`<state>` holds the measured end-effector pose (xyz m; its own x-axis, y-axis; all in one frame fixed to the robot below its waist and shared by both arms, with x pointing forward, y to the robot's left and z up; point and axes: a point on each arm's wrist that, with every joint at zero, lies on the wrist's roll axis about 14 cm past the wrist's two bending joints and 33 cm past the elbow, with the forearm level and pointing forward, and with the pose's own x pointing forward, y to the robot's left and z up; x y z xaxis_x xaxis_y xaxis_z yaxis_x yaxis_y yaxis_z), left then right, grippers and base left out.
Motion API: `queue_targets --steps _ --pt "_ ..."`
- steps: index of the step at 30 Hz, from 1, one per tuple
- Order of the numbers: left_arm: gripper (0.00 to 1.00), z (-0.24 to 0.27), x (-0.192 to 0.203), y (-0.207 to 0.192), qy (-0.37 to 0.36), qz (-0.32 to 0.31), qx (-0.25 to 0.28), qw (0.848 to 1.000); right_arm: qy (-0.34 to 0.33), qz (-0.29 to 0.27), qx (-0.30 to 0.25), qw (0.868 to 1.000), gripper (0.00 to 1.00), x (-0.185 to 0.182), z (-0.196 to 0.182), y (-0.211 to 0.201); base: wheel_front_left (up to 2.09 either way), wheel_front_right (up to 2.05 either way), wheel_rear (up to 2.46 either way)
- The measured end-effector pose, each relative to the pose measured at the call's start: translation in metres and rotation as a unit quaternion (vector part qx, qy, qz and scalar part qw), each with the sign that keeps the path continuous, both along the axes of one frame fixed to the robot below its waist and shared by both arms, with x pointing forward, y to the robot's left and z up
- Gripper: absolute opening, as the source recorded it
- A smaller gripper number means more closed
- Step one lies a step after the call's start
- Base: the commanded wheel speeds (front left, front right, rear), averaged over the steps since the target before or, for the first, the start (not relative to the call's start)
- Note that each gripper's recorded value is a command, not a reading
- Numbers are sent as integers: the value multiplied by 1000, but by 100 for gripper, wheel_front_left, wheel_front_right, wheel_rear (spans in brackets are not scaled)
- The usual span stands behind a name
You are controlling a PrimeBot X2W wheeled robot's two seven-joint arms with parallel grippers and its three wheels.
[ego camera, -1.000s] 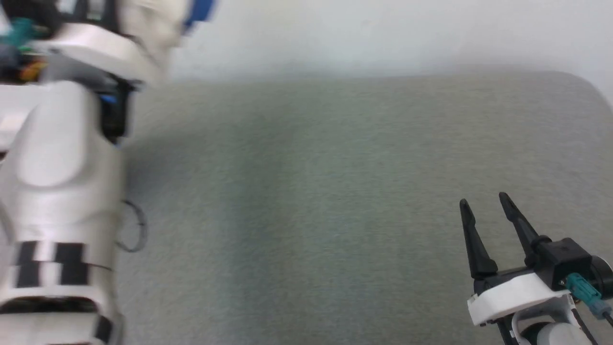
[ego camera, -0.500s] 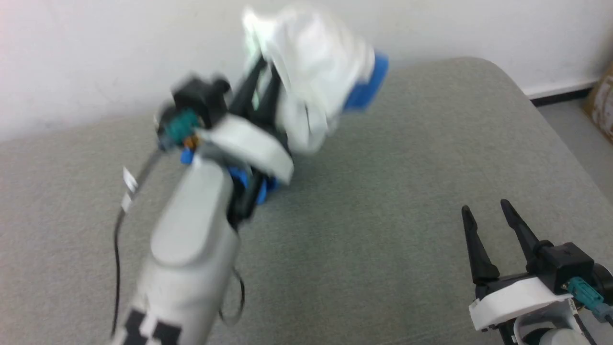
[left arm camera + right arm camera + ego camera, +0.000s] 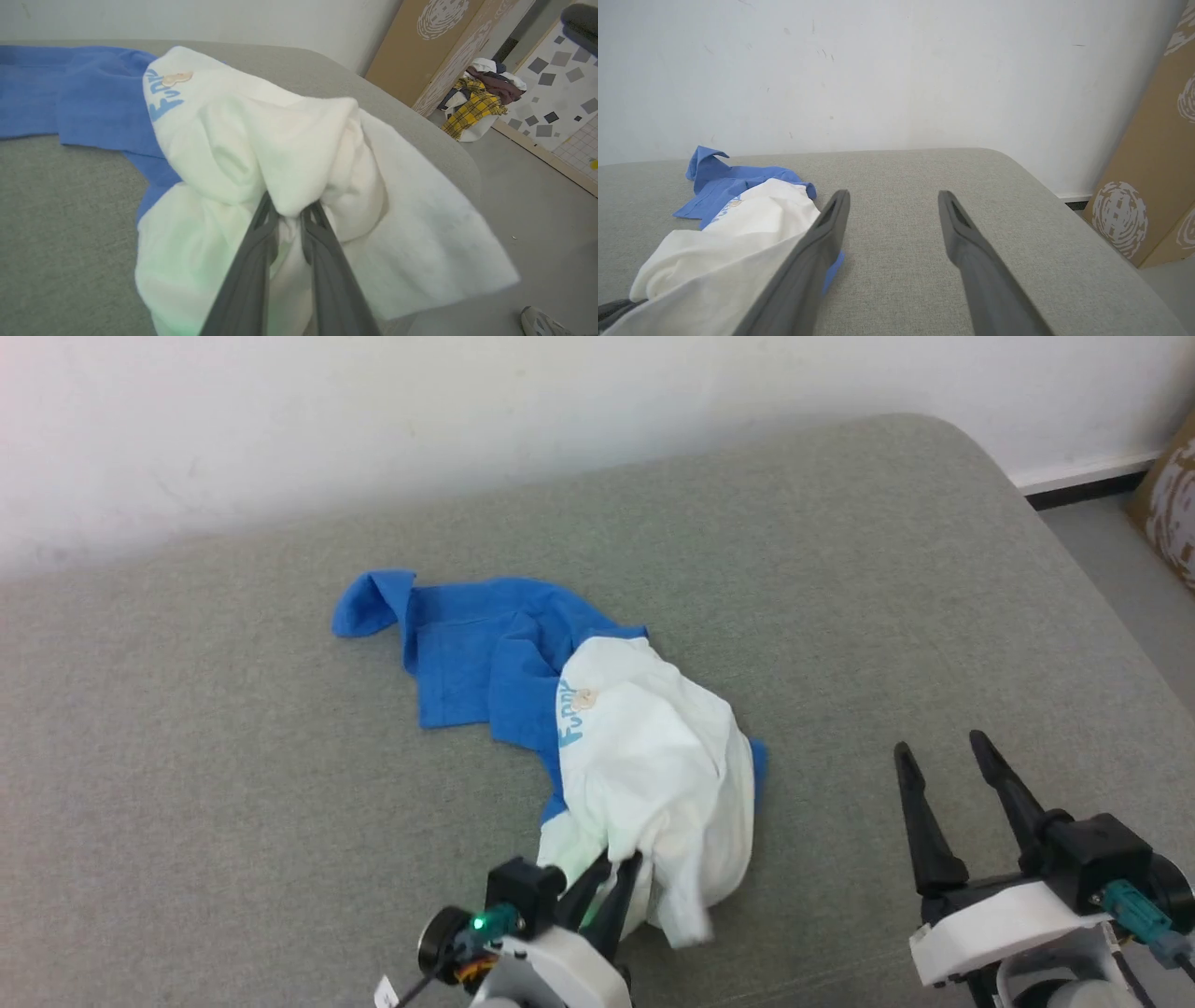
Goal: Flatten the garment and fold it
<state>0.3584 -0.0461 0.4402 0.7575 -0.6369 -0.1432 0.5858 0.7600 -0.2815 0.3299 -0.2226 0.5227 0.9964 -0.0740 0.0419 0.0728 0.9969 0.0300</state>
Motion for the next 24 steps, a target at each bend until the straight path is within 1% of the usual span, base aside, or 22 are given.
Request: queue_targets --steps 1,2,3,5,9,12,15,18,24 --pt "12 -3 -4 1 4 0 2 1000 0 3 0 1000 100 1 0 2 0 0 0" --pt "96 -4 -6 3 6 3 2 1000 0 7 -1 1000 100 2 0 4 0 0 0" --pt "100 -1 -6 4 3 8 -3 1000 -1 9 -2 1000 100 3 0 5 0 0 0" --pt "100 9 -6 6 -11 18 -11 1000 -3 13 -3 1000 100 5 2 8 0 0 0" --pt "100 42 -1 15 -51 49 -45 996 -10 25 -6 1000 100 9 7 15 0 0 0" --pt "100 61 0 30 -76 80 -59 992 -10 33 -7 999 100 9 7 19 0 0 0" --pt "100 70 3 52 -92 121 -61 987 -14 39 -7 999 100 8 10 23 0 0 0" --pt "100 78 8 78 -106 167 -60 978 -18 44 -7 999 100 7 13 27 0 0 0" --pt "100 92 18 143 -134 267 -45 953 -26 52 -7 998 100 6 18 32 0 0 0"
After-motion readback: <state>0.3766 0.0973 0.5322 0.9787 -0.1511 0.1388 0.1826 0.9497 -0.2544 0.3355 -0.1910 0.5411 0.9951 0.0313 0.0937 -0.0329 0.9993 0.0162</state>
